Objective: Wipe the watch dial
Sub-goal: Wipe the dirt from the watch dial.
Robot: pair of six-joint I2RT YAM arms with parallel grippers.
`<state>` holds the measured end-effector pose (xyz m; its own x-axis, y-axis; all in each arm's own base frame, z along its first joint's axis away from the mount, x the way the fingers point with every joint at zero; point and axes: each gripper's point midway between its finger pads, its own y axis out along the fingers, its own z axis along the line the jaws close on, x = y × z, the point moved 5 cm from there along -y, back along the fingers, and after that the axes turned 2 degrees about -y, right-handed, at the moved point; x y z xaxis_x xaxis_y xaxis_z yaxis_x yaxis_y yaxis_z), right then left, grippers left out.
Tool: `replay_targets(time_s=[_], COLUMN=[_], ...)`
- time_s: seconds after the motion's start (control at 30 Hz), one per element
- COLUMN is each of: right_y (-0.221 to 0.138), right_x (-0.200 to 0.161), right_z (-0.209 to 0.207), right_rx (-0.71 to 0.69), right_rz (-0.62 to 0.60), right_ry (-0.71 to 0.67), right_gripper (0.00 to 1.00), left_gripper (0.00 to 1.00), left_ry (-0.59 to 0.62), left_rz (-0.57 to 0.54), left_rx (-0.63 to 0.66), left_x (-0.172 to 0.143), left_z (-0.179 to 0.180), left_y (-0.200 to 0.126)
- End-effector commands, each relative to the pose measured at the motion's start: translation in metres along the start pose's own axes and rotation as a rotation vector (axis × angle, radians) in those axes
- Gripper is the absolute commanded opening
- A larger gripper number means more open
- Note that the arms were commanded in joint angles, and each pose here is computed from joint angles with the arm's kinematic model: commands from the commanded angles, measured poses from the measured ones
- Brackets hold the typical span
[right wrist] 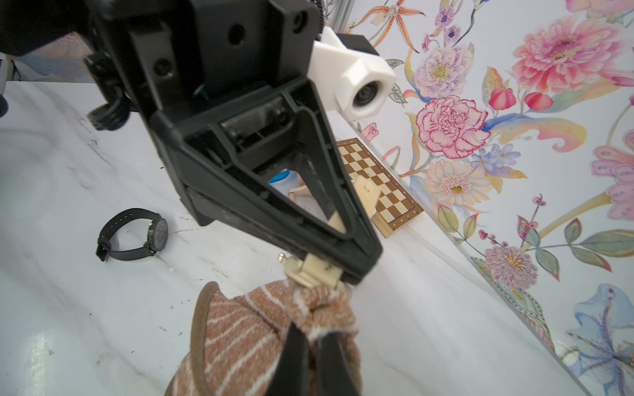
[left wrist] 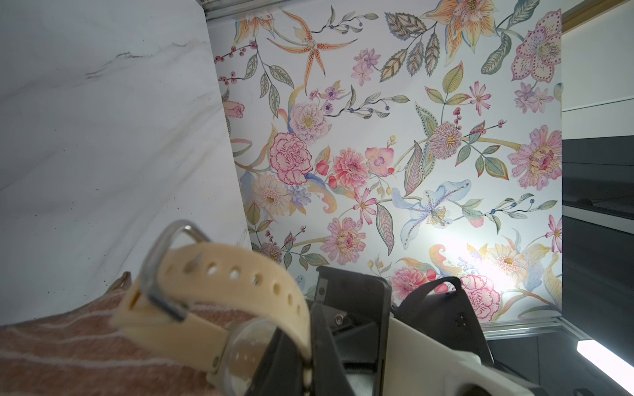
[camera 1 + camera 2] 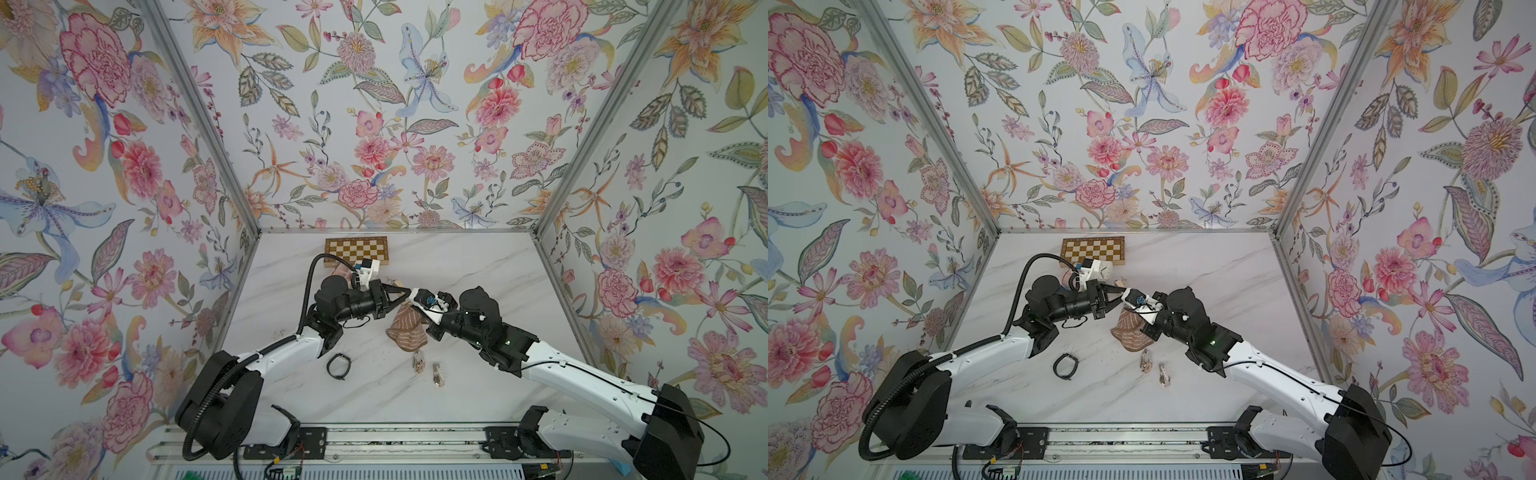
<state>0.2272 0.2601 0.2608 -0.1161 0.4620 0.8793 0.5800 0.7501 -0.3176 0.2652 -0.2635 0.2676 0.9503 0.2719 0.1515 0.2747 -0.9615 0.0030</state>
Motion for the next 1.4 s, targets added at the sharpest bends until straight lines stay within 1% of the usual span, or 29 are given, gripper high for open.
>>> replay_targets(time_s=[0.0,0.13,0.2,0.43,0.53,0.63,0.8,0.87,1.07,1.17,1.37], right_y=[-0.005,0.002,0.004,-0.002,-0.005,-0.003,0.002,0.002,-0.007,-0.011,-0.006], right_x=[0.017,0.037,0.041,0.016,0.016,0.023,0.039,0.037,0.012,0.014,0.018], right_z=[-0.005,0.013,0.016,-0.003,-0.008,-0.002,0.011,0.009,-0.006,-0.01,-0.008], right_rx=[-0.02,0.038,0.044,-0.044,-0.055,-0.023,0.018,0.007,-0.04,-0.044,-0.023], right_rz=[-0.066,-0.104,-0.109,-0.042,-0.042,-0.06,-0.092,-0.088,-0.039,-0.048,-0.061], right_ry=[0.029,-0.003,-0.012,-0.002,0.004,0.01,-0.017,-0.02,0.007,0.016,0.021], right_gripper=[0.0,0.0,0.0,0.0,0.0,0.0,0.0,0.0,0.0,0.0,0.0], left_gripper=[0.0,0.0,0.0,0.0,0.0,0.0,0.0,0.0,0.0,0.0,0.0], left_ry=[0.054,0.05,0.049,0.055,0.059,0.058,0.056,0.058,0.063,0.065,0.065], left_rz=[0.028,0.027,0.027,0.03,0.029,0.028,0.029,0.027,0.033,0.03,0.027], left_rx=[-0.033,-0.036,-0.038,-0.039,-0.038,-0.036,-0.036,-0.038,-0.032,-0.024,-0.018], left_x=[-0.006,-0.006,-0.006,-0.008,-0.008,-0.008,-0.008,-0.008,-0.009,-0.008,-0.006], left_z=[-0.018,-0.017,-0.017,-0.019,-0.02,-0.019,-0.018,-0.019,-0.02,-0.02,-0.02], left_y=[0.001,0.002,0.002,0.0,-0.001,0.0,0.0,0.0,-0.001,-0.002,-0.001])
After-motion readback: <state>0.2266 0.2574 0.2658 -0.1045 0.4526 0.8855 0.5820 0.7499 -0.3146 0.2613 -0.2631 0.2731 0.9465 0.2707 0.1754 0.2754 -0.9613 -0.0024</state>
